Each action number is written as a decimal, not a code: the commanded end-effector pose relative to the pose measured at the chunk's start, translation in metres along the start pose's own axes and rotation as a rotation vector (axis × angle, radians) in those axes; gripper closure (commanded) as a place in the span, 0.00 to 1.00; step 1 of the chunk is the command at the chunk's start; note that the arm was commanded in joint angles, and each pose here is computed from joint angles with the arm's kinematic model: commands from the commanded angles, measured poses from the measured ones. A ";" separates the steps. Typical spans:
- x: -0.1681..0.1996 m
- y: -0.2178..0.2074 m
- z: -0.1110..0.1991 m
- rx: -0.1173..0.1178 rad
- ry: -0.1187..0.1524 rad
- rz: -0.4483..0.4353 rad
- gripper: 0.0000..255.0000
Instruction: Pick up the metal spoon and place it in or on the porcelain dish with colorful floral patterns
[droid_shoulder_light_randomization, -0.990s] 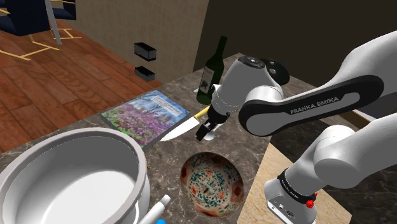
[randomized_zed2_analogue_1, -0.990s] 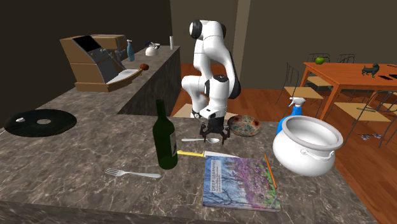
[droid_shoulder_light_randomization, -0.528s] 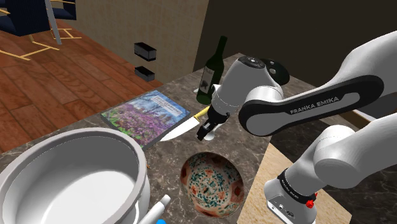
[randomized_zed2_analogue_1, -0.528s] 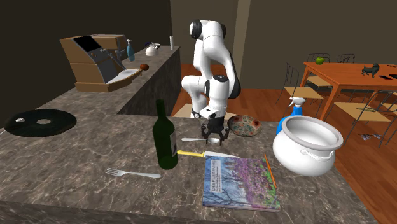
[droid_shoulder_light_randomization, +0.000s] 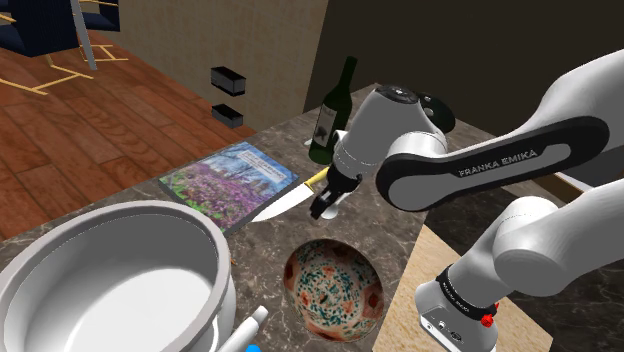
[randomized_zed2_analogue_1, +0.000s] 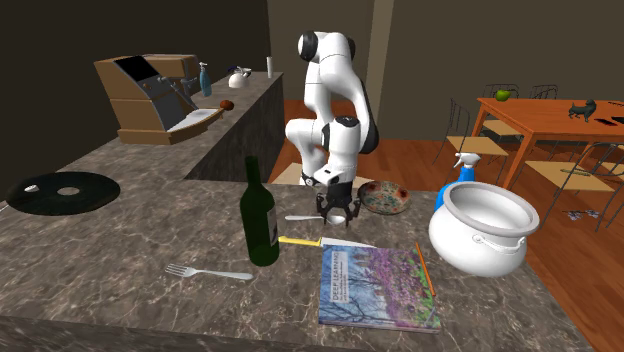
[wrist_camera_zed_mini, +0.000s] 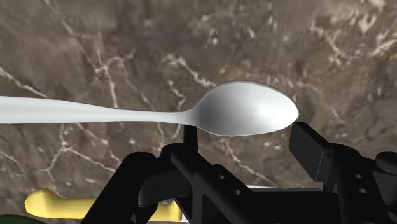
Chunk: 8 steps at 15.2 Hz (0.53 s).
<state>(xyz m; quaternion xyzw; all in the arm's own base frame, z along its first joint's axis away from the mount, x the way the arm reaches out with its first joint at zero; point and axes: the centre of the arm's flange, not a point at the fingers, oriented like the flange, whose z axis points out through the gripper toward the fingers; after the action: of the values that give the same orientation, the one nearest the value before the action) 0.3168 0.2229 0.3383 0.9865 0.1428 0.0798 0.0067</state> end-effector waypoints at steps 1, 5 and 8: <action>0.001 0.000 -0.009 0.000 0.000 0.000 1.00; 0.005 0.001 -0.030 0.000 0.000 0.000 1.00; 0.007 0.002 -0.046 0.000 0.000 0.000 1.00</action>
<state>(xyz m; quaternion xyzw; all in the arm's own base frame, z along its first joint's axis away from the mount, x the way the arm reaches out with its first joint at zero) 0.3158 0.2228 0.3806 0.9865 0.1428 0.0801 0.0065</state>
